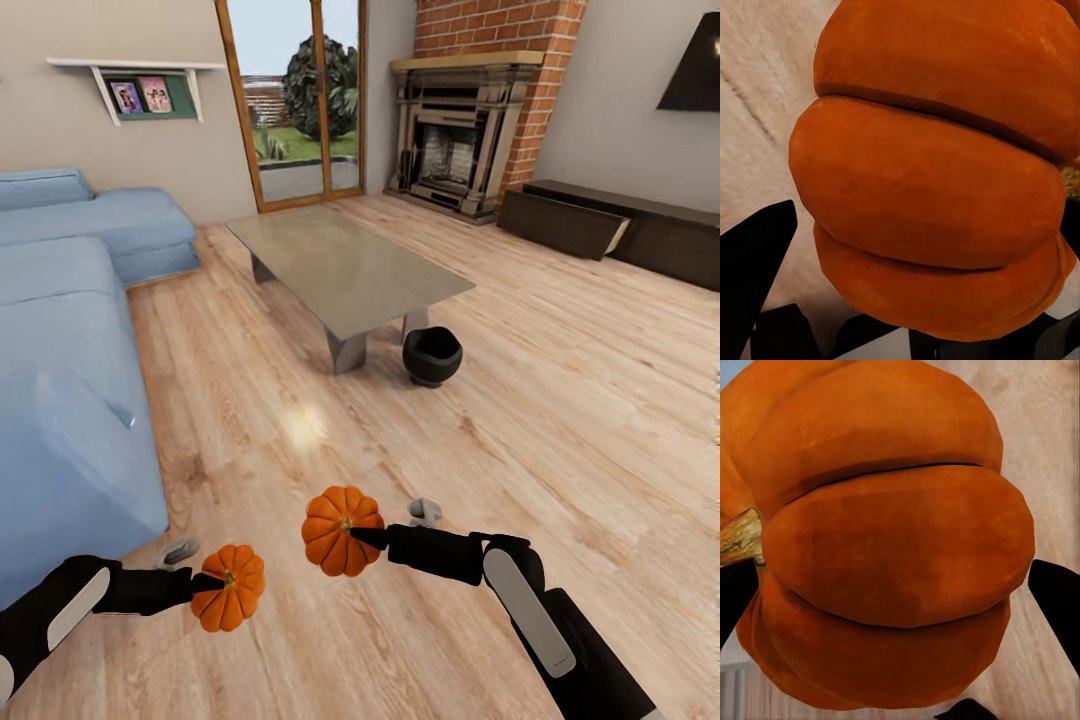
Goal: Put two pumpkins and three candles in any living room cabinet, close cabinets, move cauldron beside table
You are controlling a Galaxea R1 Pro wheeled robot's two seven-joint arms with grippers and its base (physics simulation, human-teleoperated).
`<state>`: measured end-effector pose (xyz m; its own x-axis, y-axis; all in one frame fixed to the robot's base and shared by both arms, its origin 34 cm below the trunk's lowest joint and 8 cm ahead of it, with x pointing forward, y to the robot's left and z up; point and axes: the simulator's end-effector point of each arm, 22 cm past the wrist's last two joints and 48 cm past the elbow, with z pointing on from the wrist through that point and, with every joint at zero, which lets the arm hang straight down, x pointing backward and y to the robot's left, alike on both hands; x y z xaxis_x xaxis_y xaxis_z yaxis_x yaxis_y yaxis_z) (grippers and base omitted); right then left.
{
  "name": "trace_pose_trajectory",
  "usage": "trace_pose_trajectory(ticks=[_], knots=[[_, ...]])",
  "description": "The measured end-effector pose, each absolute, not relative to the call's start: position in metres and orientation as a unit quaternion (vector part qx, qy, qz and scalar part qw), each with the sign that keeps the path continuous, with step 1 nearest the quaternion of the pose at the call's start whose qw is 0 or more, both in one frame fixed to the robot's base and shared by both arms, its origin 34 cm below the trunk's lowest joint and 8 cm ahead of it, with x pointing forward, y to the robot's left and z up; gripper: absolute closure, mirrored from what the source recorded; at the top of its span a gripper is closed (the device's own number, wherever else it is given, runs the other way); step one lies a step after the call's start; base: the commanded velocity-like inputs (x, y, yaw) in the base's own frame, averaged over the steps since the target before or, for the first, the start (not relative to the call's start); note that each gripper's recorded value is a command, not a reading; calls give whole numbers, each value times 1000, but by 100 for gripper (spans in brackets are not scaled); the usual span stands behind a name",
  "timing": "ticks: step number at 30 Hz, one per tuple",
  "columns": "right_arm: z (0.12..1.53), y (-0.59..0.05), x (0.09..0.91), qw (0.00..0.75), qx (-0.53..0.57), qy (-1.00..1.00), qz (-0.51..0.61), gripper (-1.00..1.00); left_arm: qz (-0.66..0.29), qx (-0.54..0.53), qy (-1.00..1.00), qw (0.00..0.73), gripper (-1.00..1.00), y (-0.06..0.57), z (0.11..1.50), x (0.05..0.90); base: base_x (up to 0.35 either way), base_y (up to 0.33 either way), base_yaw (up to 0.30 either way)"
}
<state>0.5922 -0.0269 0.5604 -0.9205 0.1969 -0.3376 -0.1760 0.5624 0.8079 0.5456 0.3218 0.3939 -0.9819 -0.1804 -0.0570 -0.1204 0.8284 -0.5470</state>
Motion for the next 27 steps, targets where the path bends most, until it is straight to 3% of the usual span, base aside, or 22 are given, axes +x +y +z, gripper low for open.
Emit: trace_pose_trajectory(ticks=[27], knots=[[577,-27,595,214,-2,858,467,100,-284,-73,954,69,100,321,409,554,0,0,-197]])
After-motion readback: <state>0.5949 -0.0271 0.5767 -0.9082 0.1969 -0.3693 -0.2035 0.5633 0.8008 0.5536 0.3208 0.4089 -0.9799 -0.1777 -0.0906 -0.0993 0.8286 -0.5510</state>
